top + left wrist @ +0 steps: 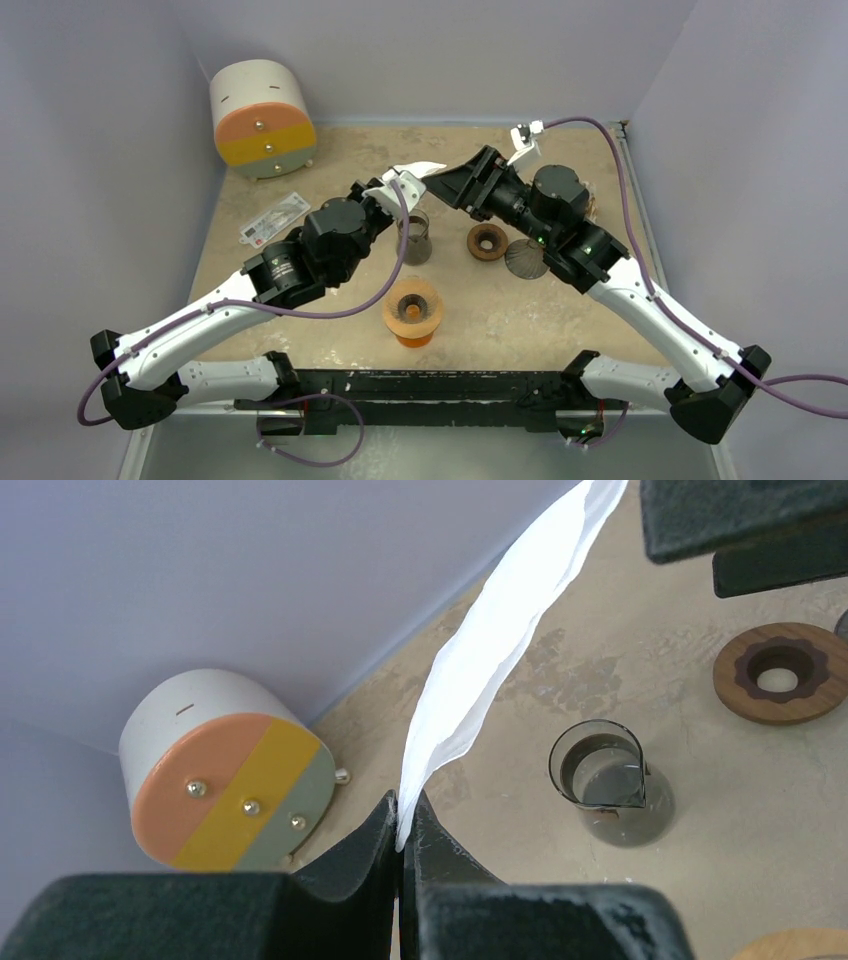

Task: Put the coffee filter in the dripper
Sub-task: Place the coffee filter in the coffee dripper.

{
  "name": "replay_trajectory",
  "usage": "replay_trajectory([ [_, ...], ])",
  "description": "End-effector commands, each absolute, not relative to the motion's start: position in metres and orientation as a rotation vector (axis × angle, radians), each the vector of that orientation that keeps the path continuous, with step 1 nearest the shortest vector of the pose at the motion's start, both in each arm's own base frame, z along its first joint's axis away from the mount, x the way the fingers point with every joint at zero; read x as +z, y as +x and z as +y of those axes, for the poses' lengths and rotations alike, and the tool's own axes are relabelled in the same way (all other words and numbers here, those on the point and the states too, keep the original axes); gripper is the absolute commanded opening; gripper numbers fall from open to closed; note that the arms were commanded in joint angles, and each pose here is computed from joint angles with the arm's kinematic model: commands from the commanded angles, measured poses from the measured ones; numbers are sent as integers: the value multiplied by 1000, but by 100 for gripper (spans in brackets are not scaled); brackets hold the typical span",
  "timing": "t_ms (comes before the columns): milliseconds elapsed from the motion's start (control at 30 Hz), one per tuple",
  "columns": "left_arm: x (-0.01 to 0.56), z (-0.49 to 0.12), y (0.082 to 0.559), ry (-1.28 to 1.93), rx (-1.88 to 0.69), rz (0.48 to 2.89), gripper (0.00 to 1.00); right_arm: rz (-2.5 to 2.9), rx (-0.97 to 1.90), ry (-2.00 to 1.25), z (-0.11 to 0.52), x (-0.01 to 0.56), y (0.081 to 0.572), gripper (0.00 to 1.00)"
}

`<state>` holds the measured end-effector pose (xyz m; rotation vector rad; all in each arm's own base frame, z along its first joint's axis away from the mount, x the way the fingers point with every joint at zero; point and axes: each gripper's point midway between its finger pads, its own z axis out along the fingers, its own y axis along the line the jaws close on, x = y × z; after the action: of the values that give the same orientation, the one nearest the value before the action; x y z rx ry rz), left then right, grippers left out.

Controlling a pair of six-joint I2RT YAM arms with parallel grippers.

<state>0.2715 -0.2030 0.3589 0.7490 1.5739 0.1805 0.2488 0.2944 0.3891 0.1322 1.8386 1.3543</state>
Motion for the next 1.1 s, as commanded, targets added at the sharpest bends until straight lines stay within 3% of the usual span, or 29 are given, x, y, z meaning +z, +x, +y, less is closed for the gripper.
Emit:
replay_trajectory([
  [0,367,-198,272,652,170,1580,0,1706,1474,226,295,420,251,81],
  [500,366,-196,268,613,126,1614,0,1625,1571,429,297,420,264,49],
  [733,368,-195,266,601,115,1614,0,1634,1540,482,293,417,269,38],
  [933,369,-197,265,595,102,1613,0,1646,1525,525,293,412,274,37],
  [1067,371,-196,264,590,96,1610,0,1662,1516,537,294,411,275,31],
])
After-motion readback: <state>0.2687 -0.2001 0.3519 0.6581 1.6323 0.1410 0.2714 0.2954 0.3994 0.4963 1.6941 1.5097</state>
